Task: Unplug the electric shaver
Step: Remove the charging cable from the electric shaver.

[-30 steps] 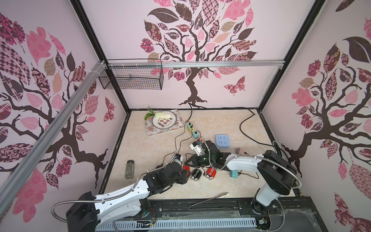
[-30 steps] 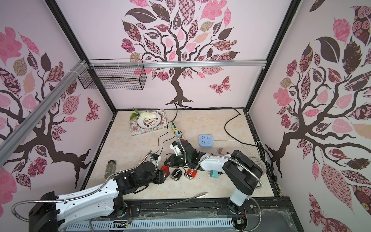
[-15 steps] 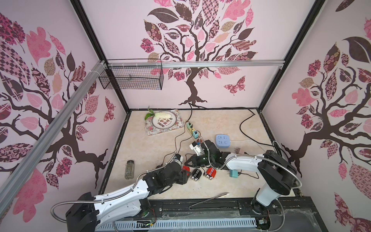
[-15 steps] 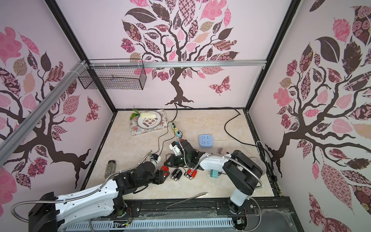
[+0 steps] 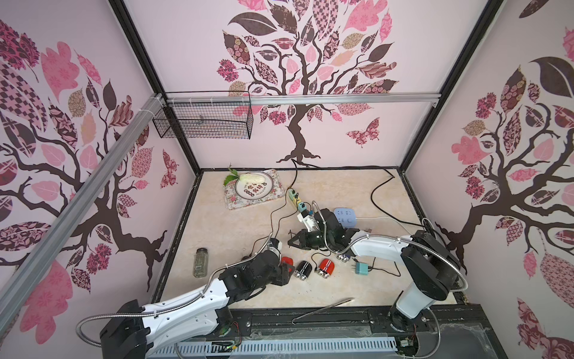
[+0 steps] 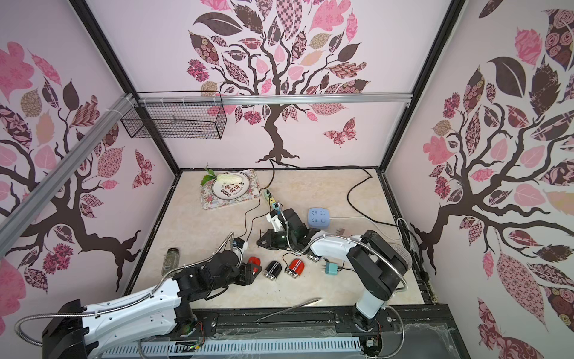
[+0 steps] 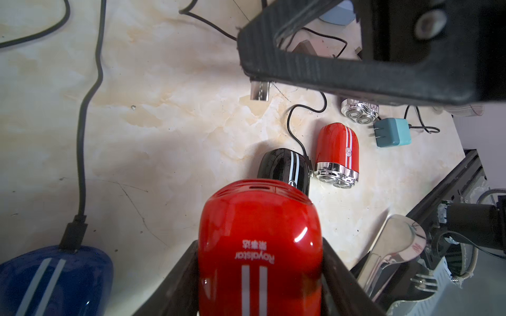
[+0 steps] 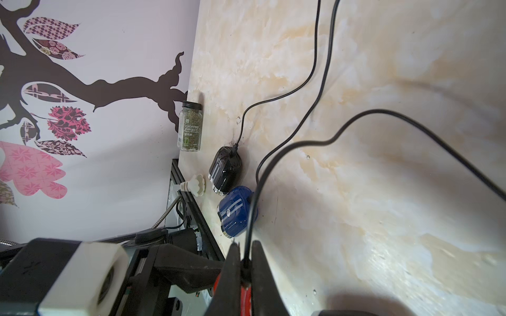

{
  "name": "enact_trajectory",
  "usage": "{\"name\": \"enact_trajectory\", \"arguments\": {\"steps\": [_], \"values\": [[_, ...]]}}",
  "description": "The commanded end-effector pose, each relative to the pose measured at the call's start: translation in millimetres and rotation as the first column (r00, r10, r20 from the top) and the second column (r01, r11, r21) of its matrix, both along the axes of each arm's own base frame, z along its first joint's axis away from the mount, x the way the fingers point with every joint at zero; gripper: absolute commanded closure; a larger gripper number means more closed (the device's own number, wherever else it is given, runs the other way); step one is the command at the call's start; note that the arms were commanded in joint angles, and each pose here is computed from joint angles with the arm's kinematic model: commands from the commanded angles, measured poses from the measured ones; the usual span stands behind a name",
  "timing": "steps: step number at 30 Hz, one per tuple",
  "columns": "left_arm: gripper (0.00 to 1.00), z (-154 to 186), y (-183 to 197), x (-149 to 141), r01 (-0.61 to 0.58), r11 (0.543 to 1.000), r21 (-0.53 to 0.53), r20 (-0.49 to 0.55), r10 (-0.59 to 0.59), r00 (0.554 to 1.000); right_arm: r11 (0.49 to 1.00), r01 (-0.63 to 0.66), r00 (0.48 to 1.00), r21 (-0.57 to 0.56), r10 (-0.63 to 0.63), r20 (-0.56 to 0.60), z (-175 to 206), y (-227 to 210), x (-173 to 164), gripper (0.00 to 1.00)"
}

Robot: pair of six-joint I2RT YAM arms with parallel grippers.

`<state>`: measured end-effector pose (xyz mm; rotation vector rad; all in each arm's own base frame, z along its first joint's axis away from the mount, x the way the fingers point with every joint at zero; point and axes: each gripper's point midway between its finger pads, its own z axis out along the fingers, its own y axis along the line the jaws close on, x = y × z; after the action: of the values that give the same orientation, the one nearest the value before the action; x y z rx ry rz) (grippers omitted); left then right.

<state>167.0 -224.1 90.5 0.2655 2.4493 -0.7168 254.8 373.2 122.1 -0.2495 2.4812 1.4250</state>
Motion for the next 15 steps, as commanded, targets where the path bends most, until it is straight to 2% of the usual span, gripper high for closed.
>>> {"name": "enact_trajectory", "arguments": {"steps": [1, 8, 15], "values": [[0.84, -4, 5, 0, -0.006, 1.0, 0.022, 0.011, 0.005, 1.0, 0.999, 0.017, 0.999, 0.031, -0.018, 0.041, 20, 2, 13, 0.95], [0.84, -16, 12, 3, -0.028, 0.992, 0.122, -0.023, 0.031, 0.999, 0.999, 0.046, 0.998, 0.023, -0.047, 0.044, 24, -12, 16, 0.95], [0.82, -23, 13, 4, -0.02, 0.98, 0.2, -0.062, 0.033, 0.998, 0.998, 0.066, 0.998, -0.002, -0.066, -0.006, 1, -20, 9, 0.95]]}}
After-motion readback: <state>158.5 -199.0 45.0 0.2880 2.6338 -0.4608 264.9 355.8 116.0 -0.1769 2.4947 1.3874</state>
